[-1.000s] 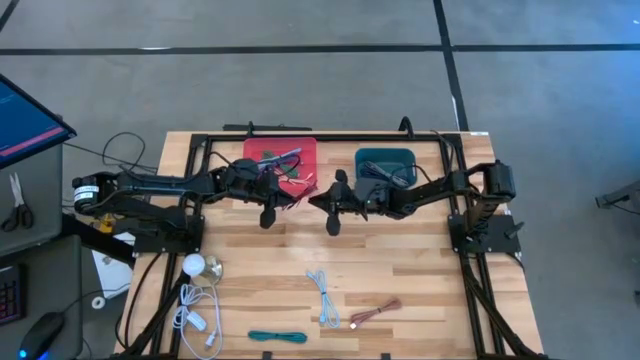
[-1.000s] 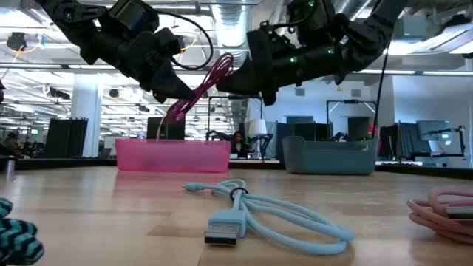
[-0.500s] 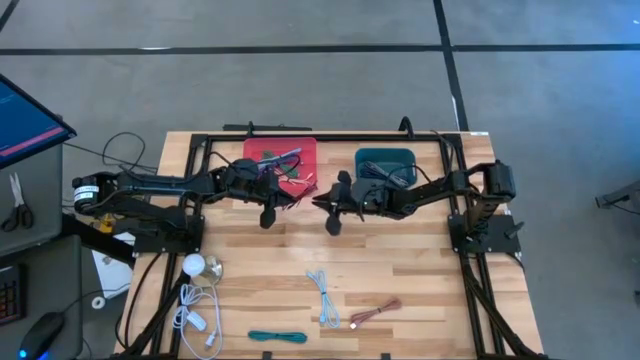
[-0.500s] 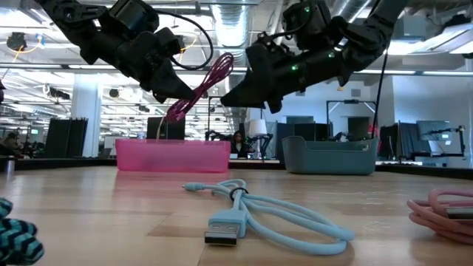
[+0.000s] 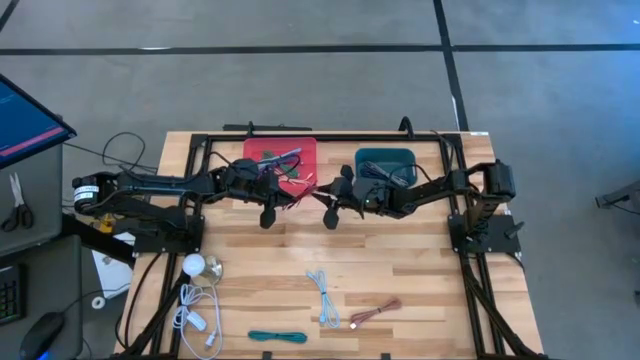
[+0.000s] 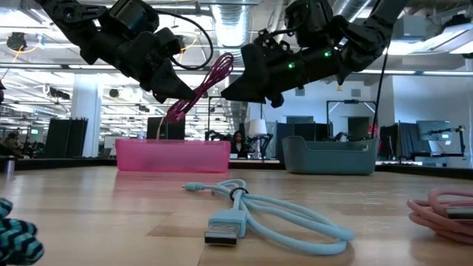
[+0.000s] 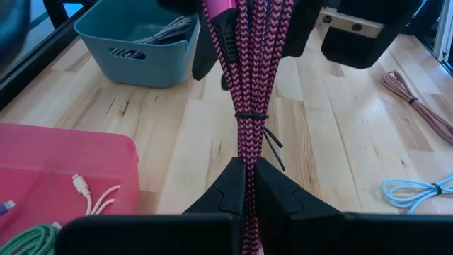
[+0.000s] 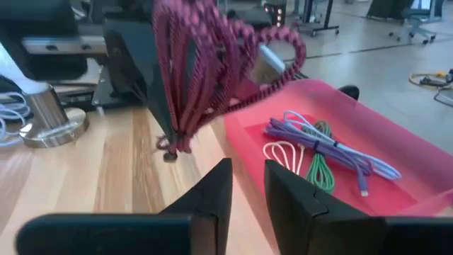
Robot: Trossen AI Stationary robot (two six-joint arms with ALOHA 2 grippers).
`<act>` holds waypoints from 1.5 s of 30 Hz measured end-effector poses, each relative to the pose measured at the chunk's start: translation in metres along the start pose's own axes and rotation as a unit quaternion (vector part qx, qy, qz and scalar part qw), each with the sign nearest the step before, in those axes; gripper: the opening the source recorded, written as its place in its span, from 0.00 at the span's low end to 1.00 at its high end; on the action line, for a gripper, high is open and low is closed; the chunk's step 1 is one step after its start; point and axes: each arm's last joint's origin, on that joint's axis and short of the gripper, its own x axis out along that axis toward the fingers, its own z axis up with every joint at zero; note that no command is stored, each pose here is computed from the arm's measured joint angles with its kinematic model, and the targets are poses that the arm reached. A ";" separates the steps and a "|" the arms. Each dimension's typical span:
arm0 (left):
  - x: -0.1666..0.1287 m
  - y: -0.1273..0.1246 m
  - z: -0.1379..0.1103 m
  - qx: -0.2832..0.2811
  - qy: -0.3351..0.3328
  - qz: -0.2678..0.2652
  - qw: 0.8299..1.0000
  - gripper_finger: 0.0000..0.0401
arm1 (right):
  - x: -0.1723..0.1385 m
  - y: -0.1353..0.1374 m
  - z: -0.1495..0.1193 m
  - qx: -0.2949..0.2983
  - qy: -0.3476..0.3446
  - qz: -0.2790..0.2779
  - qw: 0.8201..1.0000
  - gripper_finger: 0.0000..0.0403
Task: Pick & Place USB Port
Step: Put the black and pink charger cable into the green bin
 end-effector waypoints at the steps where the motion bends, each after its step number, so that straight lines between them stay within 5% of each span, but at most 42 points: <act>1: 0.000 0.000 0.000 0.000 0.000 0.000 1.000 0.03 | 0.000 0.000 0.001 0.001 -0.003 0.001 1.000 0.20; 23: 0.000 0.000 0.000 -0.001 -0.002 -0.005 1.000 0.03 | 0.004 0.007 0.020 -0.009 -0.054 0.068 0.996 0.47; 28: 0.000 0.000 0.000 -0.001 -0.002 -0.006 1.000 0.03 | 0.004 0.007 0.022 -0.009 -0.056 0.066 0.996 0.36; 35: 0.000 0.000 0.000 -0.002 0.001 -0.005 1.000 0.03 | 0.004 0.007 0.022 -0.032 -0.058 0.066 0.996 0.04; 45: -0.004 -0.001 0.002 0.001 -0.005 -0.004 1.000 0.07 | 0.004 0.008 0.023 -0.048 -0.062 0.065 0.995 0.01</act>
